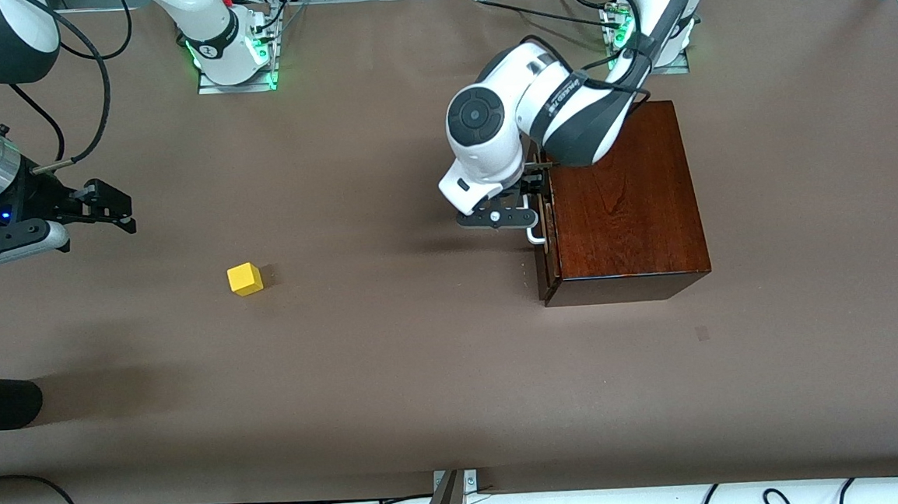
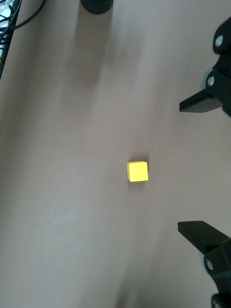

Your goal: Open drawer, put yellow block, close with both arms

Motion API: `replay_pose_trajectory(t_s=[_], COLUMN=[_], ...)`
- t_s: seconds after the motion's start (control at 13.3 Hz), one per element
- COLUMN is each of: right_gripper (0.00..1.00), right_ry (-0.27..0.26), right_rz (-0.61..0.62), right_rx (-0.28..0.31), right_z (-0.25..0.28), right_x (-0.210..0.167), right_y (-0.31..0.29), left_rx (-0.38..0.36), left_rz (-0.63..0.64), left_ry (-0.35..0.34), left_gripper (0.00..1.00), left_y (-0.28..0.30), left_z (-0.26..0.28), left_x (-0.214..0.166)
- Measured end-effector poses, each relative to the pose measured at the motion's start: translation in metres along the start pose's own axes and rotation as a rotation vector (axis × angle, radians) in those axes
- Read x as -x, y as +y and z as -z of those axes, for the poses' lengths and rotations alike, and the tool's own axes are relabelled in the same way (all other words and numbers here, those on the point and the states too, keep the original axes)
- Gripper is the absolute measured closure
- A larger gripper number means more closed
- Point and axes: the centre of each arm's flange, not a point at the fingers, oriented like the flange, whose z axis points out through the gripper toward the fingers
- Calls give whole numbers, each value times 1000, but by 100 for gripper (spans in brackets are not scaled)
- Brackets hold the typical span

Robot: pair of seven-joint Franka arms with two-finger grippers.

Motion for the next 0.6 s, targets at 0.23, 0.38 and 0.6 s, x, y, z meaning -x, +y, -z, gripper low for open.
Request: replay_pose_trajectory(t_s=[0.23,0.38,0.6], right_gripper=[0,0,0], right_ry=[0,0,0], right_rz=[0,0,0], right_rx=[0,0,0], right_z=[0,0,0], right_x=[0,0,0], right_y=[0,0,0], left_rx=[-63,-79,-83], left_rz=[15,27,35], left_ry=[17,13,9], left_gripper=[0,0,0], left_y=[2,5,11], left_z=[-20,-28,-37], left_x=[-5,-5,-2])
